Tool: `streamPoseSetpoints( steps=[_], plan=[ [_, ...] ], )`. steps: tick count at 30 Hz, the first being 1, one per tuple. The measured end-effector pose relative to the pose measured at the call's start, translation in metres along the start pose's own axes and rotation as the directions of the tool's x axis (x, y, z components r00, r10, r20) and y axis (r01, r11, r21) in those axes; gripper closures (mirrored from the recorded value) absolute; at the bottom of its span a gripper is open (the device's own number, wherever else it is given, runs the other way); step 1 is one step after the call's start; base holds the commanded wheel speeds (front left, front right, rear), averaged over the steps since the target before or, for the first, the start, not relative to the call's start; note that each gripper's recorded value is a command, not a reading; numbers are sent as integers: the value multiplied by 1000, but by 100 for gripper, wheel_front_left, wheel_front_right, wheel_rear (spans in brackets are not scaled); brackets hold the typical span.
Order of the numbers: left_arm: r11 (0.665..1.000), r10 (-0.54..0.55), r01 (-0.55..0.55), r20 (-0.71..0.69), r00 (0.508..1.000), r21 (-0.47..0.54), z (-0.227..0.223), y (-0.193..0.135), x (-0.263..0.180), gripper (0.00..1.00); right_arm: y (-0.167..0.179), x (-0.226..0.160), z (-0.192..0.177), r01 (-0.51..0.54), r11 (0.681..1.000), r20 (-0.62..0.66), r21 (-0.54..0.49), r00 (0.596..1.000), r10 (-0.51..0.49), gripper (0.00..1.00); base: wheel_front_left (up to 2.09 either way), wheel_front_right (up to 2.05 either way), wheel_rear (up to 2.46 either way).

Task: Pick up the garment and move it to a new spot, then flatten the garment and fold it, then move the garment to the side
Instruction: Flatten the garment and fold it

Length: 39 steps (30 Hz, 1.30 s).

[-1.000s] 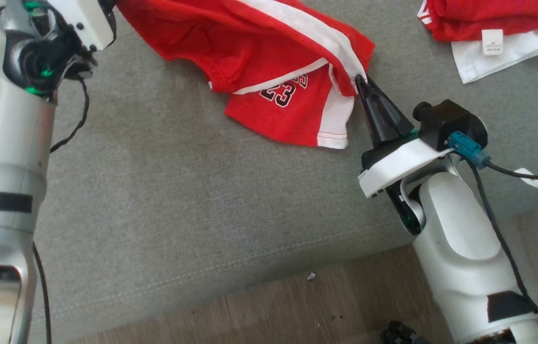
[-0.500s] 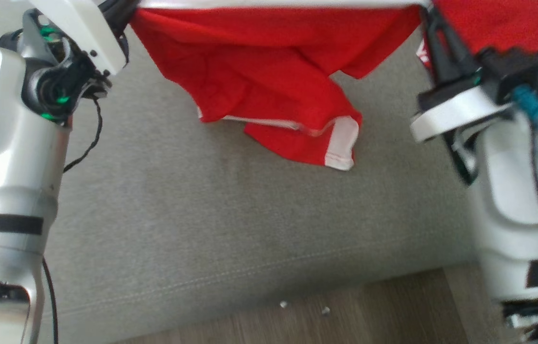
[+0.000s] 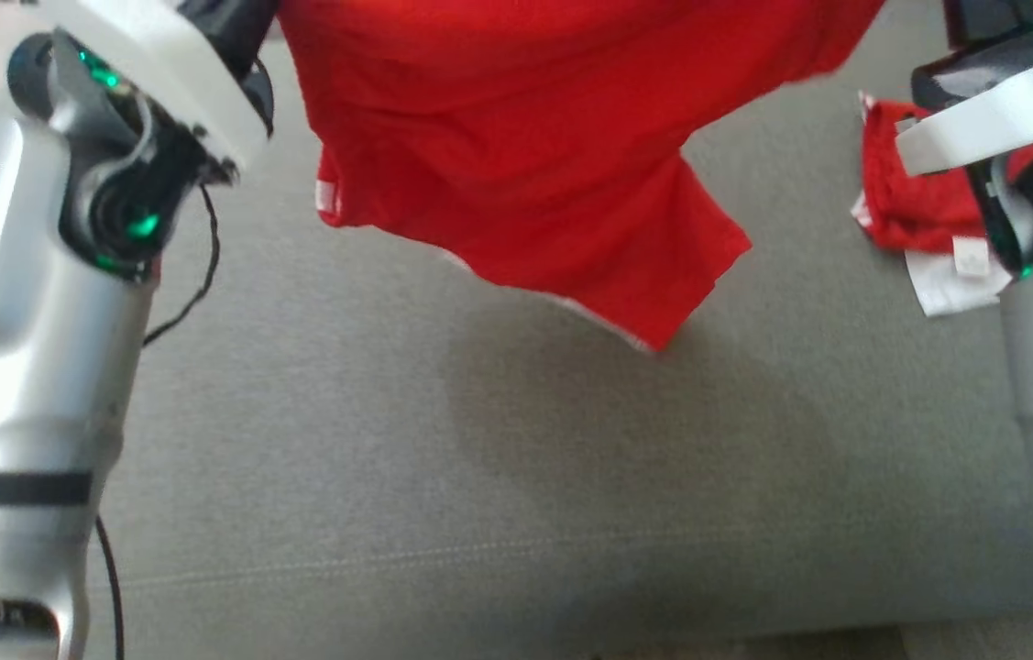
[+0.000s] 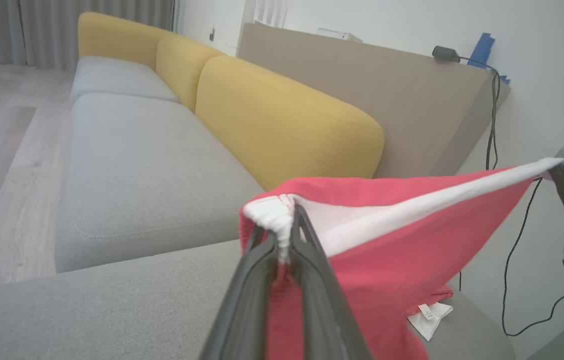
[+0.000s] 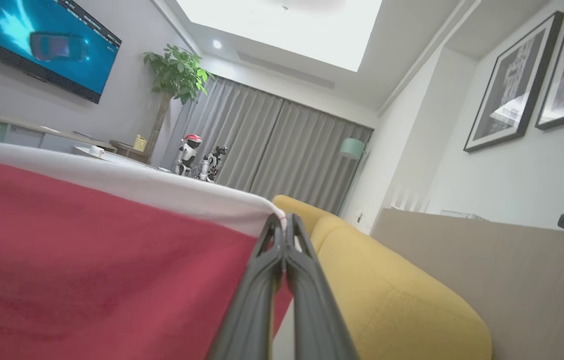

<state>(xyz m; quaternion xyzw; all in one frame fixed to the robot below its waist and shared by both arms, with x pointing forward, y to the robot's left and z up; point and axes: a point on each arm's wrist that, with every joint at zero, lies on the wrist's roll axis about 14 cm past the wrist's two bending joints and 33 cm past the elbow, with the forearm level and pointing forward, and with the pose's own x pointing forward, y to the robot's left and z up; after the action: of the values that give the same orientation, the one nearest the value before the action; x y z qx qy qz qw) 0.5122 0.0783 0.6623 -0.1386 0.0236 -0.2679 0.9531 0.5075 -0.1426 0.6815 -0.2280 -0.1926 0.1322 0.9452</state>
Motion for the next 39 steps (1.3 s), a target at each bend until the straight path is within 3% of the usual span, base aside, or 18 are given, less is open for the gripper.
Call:
streamPoseSetpoints(
  steps=[9,14,23,29,32,39],
  plan=[
    [999,10,-15,105,994,50,39,-21,-73,100,-12,-7,93,-5,998,154,-55,988,13,100,0,0,0],
    [1000,3,-5,70,998,28,34,-31,-100,100,-14,-19,110,-16,999,153,-52,988,24,100,0,0,0],
    [999,33,-33,6,999,-16,22,-12,-86,100,-5,2,88,-82,996,66,-21,994,83,100,0,0,0],
    [996,88,-88,1,996,29,24,30,-33,100,-9,63,54,-107,994,25,0,994,107,100,0,0,0],
    [977,136,-144,61,989,155,34,59,0,100,-10,101,44,-108,994,49,3,993,108,100,0,0,0],
    [959,210,-237,173,962,154,29,115,64,100,-4,162,-4,-80,996,81,28,994,77,100,0,0,0]
  ],
)
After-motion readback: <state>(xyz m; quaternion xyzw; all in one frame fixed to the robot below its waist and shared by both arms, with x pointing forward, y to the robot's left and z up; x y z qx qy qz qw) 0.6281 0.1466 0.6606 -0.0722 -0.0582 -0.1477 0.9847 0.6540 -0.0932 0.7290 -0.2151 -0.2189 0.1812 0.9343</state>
